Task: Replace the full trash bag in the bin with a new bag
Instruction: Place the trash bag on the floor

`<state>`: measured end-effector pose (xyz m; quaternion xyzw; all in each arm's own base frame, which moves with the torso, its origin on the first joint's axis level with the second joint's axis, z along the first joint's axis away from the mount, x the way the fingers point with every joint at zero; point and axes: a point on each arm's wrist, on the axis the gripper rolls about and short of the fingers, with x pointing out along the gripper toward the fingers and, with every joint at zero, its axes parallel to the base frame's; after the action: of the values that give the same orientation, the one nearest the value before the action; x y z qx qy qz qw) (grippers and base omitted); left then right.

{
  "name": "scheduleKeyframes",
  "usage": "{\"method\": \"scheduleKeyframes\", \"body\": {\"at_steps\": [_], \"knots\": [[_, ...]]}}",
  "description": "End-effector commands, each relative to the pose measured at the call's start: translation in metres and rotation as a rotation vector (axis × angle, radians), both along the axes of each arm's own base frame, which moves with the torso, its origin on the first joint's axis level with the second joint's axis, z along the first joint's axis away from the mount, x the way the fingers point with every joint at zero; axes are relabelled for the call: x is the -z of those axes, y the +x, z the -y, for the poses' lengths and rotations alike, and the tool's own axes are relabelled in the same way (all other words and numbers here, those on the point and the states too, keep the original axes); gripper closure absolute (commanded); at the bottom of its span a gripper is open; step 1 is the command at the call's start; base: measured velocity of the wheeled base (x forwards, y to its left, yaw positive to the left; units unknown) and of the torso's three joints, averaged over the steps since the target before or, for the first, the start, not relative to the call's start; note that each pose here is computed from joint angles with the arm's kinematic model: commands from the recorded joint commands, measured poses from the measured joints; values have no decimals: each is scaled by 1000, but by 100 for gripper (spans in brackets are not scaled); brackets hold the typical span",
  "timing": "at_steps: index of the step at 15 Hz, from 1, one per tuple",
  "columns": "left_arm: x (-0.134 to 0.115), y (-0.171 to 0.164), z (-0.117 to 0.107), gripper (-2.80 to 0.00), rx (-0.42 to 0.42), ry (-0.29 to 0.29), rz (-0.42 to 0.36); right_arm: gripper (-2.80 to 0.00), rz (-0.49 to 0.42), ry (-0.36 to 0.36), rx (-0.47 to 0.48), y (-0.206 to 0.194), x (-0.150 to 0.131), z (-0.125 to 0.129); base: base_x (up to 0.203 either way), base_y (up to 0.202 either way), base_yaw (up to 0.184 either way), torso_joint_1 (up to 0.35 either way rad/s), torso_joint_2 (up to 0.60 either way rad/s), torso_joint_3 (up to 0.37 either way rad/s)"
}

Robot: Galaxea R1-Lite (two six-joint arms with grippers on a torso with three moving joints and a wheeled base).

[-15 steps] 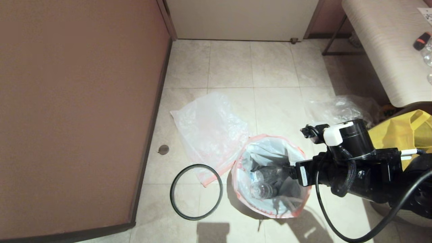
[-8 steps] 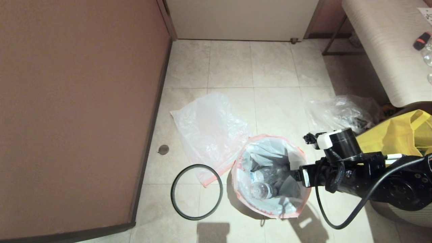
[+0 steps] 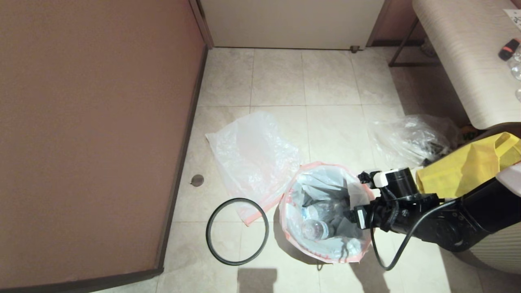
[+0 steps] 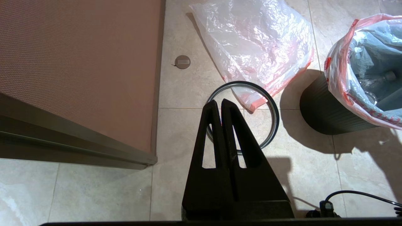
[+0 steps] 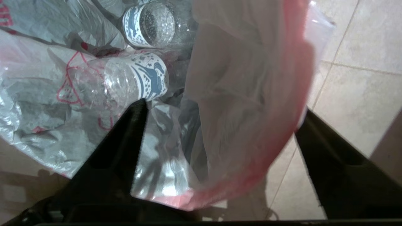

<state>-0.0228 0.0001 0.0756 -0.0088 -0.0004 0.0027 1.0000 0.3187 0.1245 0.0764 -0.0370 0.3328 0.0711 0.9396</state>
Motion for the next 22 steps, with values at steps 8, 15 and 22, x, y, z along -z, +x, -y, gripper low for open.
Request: {"method": "scheduleKeyframes", "body": {"at_steps": [8, 15, 22], "knots": [[0, 0, 0, 0, -1, -1, 1, 0, 82, 20, -69, -3, -6, -20, 0, 0, 0, 0, 0, 0], [0, 0, 0, 0, -2, -1, 0, 0, -86, 529, -168, -48, -84, 6, 0, 0, 0, 0, 0, 0], [0, 0, 0, 0, -2, -1, 1, 0, -53, 690, -319, -92, -170, -5, 0, 0, 0, 0, 0, 0]]}}
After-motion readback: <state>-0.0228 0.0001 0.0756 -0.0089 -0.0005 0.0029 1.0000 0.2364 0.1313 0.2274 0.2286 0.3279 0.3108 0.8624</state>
